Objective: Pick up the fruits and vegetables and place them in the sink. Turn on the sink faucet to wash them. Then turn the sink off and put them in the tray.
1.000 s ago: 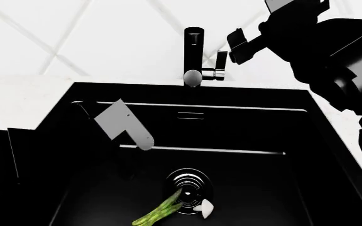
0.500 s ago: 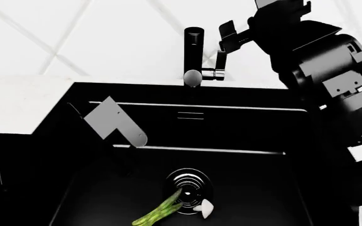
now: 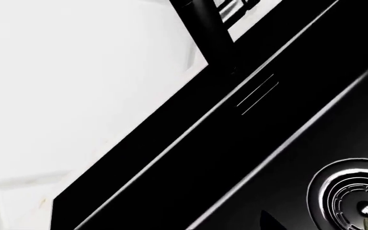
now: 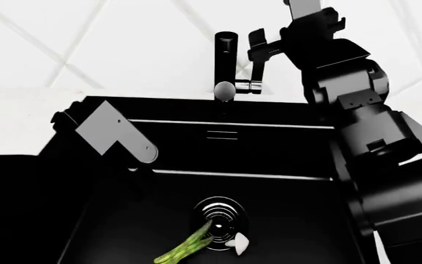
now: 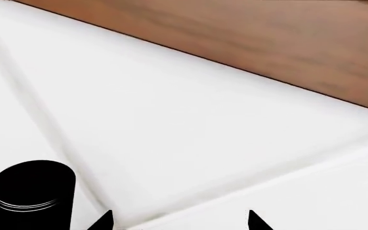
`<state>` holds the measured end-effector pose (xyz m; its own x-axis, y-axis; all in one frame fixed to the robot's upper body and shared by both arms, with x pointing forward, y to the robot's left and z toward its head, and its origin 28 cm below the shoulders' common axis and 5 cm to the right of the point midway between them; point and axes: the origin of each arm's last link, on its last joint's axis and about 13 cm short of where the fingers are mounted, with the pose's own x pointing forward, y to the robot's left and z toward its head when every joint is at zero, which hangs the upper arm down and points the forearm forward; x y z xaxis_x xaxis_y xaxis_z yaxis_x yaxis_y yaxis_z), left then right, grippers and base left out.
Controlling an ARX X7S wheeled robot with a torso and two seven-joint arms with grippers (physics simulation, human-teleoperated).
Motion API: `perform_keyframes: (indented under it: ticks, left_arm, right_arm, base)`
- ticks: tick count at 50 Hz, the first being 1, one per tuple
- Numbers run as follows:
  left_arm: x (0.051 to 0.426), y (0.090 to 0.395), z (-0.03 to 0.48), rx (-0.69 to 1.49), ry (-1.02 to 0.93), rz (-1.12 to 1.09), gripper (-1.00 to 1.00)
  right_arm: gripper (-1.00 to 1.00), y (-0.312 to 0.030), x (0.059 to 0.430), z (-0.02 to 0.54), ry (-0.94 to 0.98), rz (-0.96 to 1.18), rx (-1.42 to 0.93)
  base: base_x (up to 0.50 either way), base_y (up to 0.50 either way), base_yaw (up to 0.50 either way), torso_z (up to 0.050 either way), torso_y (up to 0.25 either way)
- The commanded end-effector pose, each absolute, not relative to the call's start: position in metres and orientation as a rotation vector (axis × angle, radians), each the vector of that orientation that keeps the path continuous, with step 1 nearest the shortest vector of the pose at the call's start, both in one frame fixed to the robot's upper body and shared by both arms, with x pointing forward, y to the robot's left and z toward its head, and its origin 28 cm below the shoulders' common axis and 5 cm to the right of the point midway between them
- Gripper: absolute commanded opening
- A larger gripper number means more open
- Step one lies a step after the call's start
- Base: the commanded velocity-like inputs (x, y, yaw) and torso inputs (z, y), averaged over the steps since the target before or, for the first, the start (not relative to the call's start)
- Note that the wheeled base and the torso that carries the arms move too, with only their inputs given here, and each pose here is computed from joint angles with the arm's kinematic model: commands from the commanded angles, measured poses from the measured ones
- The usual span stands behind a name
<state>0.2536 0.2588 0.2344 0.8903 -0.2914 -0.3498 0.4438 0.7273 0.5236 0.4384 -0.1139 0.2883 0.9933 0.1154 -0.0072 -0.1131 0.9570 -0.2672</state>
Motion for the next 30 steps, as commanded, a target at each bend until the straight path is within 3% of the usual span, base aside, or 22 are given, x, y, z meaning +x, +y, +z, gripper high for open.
perform_keyframes:
  ticks: [1, 25, 30]
  left_arm:
    - [0.25, 0.263, 0.241, 0.631, 0.223, -0.411, 1.0]
    - [0.246, 0.262, 0.233, 0.689, 0.211, -0.423, 1.0]
    - [0.247, 0.262, 0.232, 0.695, 0.216, -0.426, 1.0]
  right_arm:
    - [1.0, -0.108, 0.44, 0.276, 0.0, 0.154, -0.246]
    - [1.0, -0.104, 0.441, 0.271, -0.033, 0.18, -0.228]
    - [1.0, -0.107, 0.441, 0.271, -0.034, 0.152, -0.231]
  base:
    - [0.0, 0.0, 0.0, 0.0, 0.0]
    - [0.0, 0.0, 0.0, 0.0, 0.0]
    - [0.0, 0.0, 0.0, 0.0, -0.212]
